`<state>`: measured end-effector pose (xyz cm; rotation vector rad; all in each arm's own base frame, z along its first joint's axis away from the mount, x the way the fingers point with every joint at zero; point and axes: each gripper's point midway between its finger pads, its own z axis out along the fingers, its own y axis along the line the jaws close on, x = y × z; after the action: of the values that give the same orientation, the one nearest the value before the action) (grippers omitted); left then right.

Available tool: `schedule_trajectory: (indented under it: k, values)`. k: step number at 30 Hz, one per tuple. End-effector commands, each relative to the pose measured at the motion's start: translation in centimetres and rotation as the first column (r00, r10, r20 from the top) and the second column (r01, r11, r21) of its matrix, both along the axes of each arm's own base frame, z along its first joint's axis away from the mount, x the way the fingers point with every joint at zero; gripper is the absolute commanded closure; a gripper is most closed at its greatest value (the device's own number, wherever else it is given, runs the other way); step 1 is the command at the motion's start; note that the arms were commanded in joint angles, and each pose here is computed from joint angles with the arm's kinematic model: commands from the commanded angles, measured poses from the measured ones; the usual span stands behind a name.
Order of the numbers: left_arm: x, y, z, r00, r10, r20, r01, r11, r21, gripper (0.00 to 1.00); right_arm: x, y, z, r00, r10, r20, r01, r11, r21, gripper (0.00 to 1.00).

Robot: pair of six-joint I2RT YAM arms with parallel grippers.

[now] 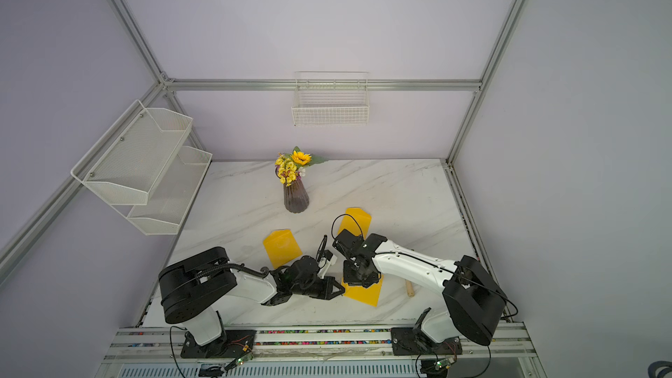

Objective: Seal the envelope with a glue stick
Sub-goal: Apply the envelope at the center of the board.

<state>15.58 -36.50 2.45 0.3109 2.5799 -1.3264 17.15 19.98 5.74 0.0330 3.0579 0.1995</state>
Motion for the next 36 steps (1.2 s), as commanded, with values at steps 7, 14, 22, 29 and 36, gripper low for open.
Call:
schedule_trajectory:
  k: [7, 14, 22, 29, 36]
  values:
    - [-0.2, 0.9, -1.0, 1.000, 0.025, -0.014, -0.024, 0.999, 0.042, 1.00, -1.4, -0.7, 1.1, 0.998, -0.030, -0.056, 0.030, 1.000, -0.006, 1.00]
    - [-0.3, 0.8, -0.9, 1.000, 0.018, -0.014, -0.018, 0.999, 0.045, 1.00, -2.2, 0.5, 1.9, 0.995, -0.029, -0.091, 0.037, 0.996, 0.080, 1.00]
    - [-0.5, 0.7, -0.9, 1.000, 0.006, -0.010, -0.006, 0.998, 0.057, 1.00, -2.0, 0.7, 1.6, 0.992, -0.040, -0.116, 0.049, 0.996, 0.072, 1.00]
    - [-0.5, 0.5, -0.9, 1.000, -0.003, -0.012, 0.004, 0.999, 0.052, 1.00, -0.7, -0.4, -0.3, 0.989, -0.036, -0.142, 0.039, 0.999, 0.023, 1.00]
    - [-0.6, 0.7, -1.0, 1.000, -0.001, -0.014, 0.002, 0.999, 0.048, 1.00, 0.7, -1.9, -1.9, 0.990, -0.044, -0.134, 0.037, 0.998, -0.058, 1.00]
